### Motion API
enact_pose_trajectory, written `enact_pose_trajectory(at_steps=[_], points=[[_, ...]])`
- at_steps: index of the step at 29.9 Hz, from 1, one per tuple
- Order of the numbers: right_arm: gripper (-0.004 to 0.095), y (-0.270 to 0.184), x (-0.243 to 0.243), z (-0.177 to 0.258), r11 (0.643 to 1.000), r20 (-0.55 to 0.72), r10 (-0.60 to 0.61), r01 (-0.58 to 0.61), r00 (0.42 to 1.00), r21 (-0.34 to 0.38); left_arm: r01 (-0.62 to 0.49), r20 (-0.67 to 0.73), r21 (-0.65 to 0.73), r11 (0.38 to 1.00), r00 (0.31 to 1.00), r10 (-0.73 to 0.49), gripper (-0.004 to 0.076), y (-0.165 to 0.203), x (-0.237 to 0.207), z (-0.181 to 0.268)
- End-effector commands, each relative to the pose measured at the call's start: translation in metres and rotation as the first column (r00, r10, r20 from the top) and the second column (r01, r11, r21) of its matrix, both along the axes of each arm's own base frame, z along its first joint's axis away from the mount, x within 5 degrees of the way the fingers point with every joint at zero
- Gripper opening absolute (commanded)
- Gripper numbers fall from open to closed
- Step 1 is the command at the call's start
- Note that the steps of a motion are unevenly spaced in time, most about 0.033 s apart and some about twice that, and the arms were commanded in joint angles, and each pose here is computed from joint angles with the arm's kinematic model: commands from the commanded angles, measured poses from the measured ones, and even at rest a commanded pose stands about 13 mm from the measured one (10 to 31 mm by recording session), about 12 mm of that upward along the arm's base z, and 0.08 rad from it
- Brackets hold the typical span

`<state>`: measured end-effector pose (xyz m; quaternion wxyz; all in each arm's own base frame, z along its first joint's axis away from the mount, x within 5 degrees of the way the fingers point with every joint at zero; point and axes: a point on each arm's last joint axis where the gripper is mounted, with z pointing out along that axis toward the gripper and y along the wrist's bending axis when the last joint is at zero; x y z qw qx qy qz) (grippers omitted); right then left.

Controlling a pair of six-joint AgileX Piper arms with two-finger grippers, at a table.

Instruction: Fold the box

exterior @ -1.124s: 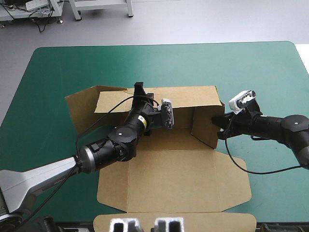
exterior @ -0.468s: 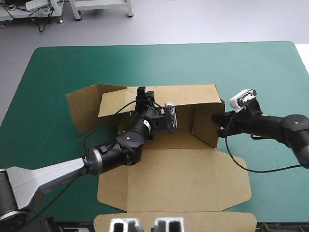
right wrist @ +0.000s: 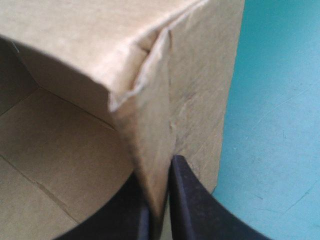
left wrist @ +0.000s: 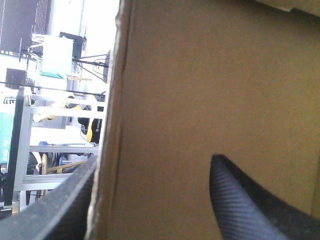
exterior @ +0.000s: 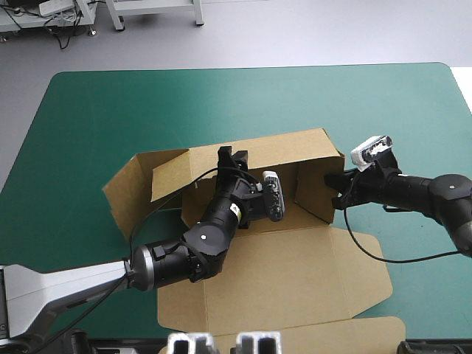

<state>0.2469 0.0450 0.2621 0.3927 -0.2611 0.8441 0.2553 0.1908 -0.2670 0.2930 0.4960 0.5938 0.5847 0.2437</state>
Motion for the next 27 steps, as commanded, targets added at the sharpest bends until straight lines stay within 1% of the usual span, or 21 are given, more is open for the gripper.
enact_pose_trajectory(at_steps=[1,4,9,13,16,17,19,20,22,25,27], points=[[0.0000,0.004,-0.001,0.010,0.999,0.015,0.023,-0.024,1.000,0.037,0.015,0.061,-0.052,0.999,0.998,-0.011,0.0426,0.003,-0.004,0.022],[0.0000,0.004,-0.001,0.010,0.999,0.015,0.023,-0.024,1.000,0.037,0.018,0.071,-0.046,0.999,0.997,-0.015,0.0426,0.001,-0.006,0.023],[0.0000,0.003,0.000,0.010,0.999,0.019,0.013,-0.014,1.000,0.032,0.086,0.137,-0.030,0.996,0.987,-0.081,0.0423,-0.008,-0.019,0.029],[0.0000,0.003,0.001,0.010,0.999,0.019,0.006,-0.007,1.000,0.032,0.133,0.234,-0.054,0.990,0.965,-0.117,0.0423,-0.018,-0.037,0.038],[0.0000,0.003,0.001,0.010,1.000,0.019,0.000,-0.001,1.000,0.031,0.167,0.304,-0.106,0.980,0.944,-0.128,0.0420,-0.025,-0.051,0.046],[0.0000,0.003,0.001,0.010,1.000,0.020,-0.001,0.001,1.000,0.030,0.171,0.305,-0.125,0.977,0.944,-0.126,0.0412,-0.026,-0.054,0.048],[0.0001,0.002,0.001,0.010,1.000,0.021,-0.005,0.004,1.000,0.028,0.180,0.313,-0.145,0.973,0.941,-0.128,0.0354,-0.029,-0.059,0.054],[0.0000,0.002,0.002,0.010,1.000,0.023,-0.009,0.008,1.000,0.027,0.186,0.318,-0.158,0.970,0.939,-0.129,0.0301,-0.030,-0.061,0.058],[0.0000,0.001,0.002,0.010,0.999,0.015,-0.027,0.027,1.000,0.032,0.187,0.329,-0.192,0.963,0.937,-0.117,0.0163,-0.031,-0.061,0.070],[0.0000,0.000,0.004,0.009,0.997,-0.004,-0.065,0.065,0.998,0.043,0.182,0.354,-0.235,0.955,0.931,-0.090,-0.0007,-0.029,-0.060,0.090],[0.0000,0.000,0.004,0.010,0.997,-0.003,-0.069,0.069,0.998,0.044,0.184,0.365,-0.287,0.940,0.928,-0.071,-0.0006,-0.026,-0.061,0.105]])
